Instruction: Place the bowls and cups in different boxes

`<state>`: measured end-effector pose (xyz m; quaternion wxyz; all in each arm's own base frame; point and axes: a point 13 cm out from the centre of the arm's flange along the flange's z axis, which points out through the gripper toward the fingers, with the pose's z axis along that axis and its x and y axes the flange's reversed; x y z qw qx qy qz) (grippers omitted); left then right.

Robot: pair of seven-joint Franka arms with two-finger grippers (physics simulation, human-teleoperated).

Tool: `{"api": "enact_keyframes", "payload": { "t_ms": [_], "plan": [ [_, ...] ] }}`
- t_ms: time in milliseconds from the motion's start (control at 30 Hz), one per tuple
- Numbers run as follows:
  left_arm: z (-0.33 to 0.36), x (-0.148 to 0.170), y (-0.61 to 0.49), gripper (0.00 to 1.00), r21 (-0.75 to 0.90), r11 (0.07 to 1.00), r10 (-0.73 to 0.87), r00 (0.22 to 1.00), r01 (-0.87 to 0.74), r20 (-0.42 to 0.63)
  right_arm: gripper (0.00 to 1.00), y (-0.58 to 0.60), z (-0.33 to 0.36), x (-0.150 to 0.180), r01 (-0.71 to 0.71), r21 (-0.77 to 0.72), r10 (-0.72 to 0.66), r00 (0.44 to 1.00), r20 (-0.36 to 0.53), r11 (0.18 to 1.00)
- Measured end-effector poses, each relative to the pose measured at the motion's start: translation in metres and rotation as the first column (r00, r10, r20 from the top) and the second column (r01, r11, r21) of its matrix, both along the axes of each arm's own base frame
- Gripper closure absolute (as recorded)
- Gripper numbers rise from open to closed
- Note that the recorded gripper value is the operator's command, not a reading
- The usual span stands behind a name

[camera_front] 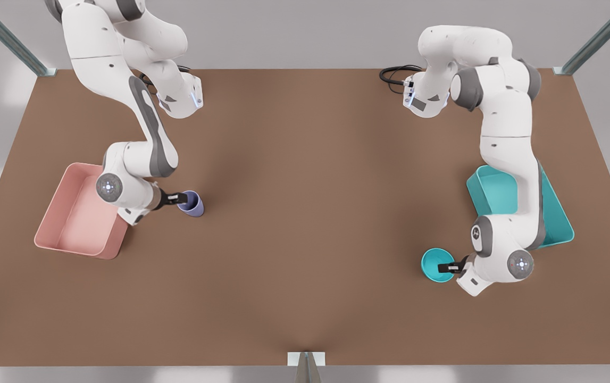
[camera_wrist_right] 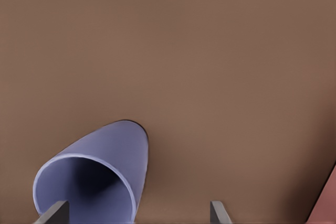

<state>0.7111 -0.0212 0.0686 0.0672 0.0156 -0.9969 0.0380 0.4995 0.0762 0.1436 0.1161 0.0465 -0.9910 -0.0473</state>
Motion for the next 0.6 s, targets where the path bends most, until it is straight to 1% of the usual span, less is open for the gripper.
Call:
{"api": "enact_keyframes", "payload": {
  "t_ms": [67, 100, 133, 200, 233, 267, 333, 367, 400, 433, 467, 500, 600],
  "plan": [
    [-0.010, -0.002, -0.003, 0.00, -0.003, 1.000, -0.010, 1.000, 0.010, -0.002, 0.00, 0.000, -0.007, -0.007, 0.006, -0.002, -0.006, 1.000, -0.008, 1.000],
    [-0.014, -0.002, -0.004, 0.17, -0.004, 1.000, -0.014, 1.000, 0.014, -0.002, 0.00, -0.001, -0.011, -0.008, 0.008, -0.003, -0.008, 1.000, -0.011, 1.000],
    [-0.016, -0.003, -0.004, 0.48, -0.004, 1.000, -0.017, 1.000, 0.017, -0.002, 0.00, -0.001, -0.016, -0.010, 0.010, -0.005, -0.011, 1.000, -0.016, 1.000],
    [-0.012, -0.002, -0.006, 0.68, -0.018, 1.000, -0.013, 1.000, 0.013, 0.000, 0.00, -0.001, -0.031, -0.010, 0.013, -0.012, -0.014, 0.999, -0.030, 1.000],
    [-0.007, -0.002, -0.007, 0.75, -0.028, 1.000, -0.008, 1.000, 0.008, -0.003, 0.00, -0.002, -0.039, -0.010, 0.015, -0.016, -0.016, 0.999, -0.038, 1.000],
    [-0.004, -0.003, -0.007, 0.79, -0.038, 0.999, -0.002, 1.000, 0.001, -0.008, 0.00, -0.002, -0.047, -0.009, 0.017, -0.019, -0.017, 0.999, -0.043, 1.000],
    [0.000, -0.005, -0.007, 0.79, -0.049, 0.999, 0.007, 1.000, -0.008, -0.020, 0.00, -0.003, -0.058, -0.009, 0.020, -0.024, -0.022, 0.999, -0.048, 1.000],
    [0.000, -0.006, -0.009, 0.79, -0.054, 0.998, 0.009, 1.000, -0.010, -0.025, 0.07, -0.003, -0.060, -0.008, 0.022, -0.025, -0.023, 0.999, -0.047, 0.999],
    [0.001, -0.007, -0.010, 0.79, -0.060, 0.998, 0.009, 1.000, -0.011, -0.030, 0.34, -0.003, -0.061, -0.008, 0.023, -0.025, -0.024, 0.999, -0.045, 0.999],
    [0.002, -0.008, -0.012, 0.79, -0.065, 0.998, 0.009, 0.999, -0.011, -0.033, 0.60, -0.001, -0.062, -0.007, 0.022, -0.024, -0.023, 0.999, -0.043, 0.999],
    [0.011, -0.006, -0.012, 0.79, -0.068, 0.998, 0.009, 1.000, -0.011, -0.027, 0.75, 0.004, -0.060, -0.007, 0.013, -0.021, -0.014, 0.999, -0.039, 1.000],
    [0.032, -0.005, -0.011, 0.79, -0.068, 0.998, 0.011, 1.000, -0.012, -0.012, 0.79, 0.011, -0.057, -0.006, 0.004, -0.015, -0.005, 0.999, -0.034, 1.000],
    [0.108, -0.015, 0.024, 0.79, -0.033, 0.999, 0.034, 0.999, -0.033, 0.014, 0.79, 0.028, -0.044, 0.004, -0.022, 0.013, 0.022, 1.000, -0.018, 1.000]
  ]
}}
